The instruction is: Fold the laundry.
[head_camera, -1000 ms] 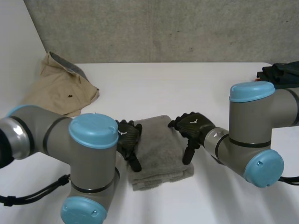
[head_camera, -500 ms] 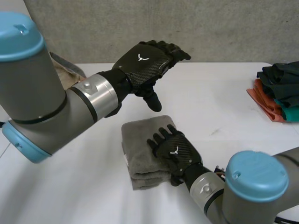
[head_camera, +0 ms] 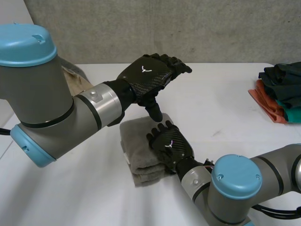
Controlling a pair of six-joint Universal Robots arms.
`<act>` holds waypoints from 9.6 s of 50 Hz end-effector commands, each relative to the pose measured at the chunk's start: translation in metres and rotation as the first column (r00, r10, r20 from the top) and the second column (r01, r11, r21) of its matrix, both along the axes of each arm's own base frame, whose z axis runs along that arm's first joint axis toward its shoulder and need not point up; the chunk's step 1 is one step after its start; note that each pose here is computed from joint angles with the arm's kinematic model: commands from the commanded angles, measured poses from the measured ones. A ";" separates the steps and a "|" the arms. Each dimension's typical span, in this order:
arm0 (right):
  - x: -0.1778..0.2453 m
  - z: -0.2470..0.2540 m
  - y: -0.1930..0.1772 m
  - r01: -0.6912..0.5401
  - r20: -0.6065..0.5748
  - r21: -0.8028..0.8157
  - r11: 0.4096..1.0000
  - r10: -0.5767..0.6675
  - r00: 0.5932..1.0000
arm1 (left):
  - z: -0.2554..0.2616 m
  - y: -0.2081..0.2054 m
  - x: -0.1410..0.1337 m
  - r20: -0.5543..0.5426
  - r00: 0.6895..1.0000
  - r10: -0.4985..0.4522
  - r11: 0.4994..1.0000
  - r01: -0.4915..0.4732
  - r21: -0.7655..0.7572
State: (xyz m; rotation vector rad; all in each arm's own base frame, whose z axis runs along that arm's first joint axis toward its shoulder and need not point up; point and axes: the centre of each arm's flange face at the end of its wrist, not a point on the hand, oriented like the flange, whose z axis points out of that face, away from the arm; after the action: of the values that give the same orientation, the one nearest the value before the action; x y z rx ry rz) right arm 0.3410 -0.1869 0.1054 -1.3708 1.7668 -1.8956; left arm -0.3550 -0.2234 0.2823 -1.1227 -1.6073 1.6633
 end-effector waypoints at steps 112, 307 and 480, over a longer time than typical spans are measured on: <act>-0.352 0.107 -0.313 0.503 0.385 -0.280 0.818 -0.384 0.839 | 0.024 -0.003 0.008 -0.050 0.999 0.021 0.999 -0.023 -0.044; -0.136 0.093 -0.096 0.304 0.123 0.474 0.826 -0.404 0.906 | -0.038 0.027 0.048 0.129 0.861 0.493 0.869 -0.496 -0.010; -0.106 0.263 -0.069 0.260 -0.002 -0.197 0.945 -0.266 0.964 | 0.072 0.004 0.123 -0.151 0.802 0.577 0.774 -0.597 -0.210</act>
State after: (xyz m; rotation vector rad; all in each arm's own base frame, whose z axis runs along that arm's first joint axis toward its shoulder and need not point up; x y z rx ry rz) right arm 0.2564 -0.2781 0.3136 -1.3233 1.9269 -2.1523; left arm -0.2358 -0.2258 0.3062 -0.8025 -1.9160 2.3463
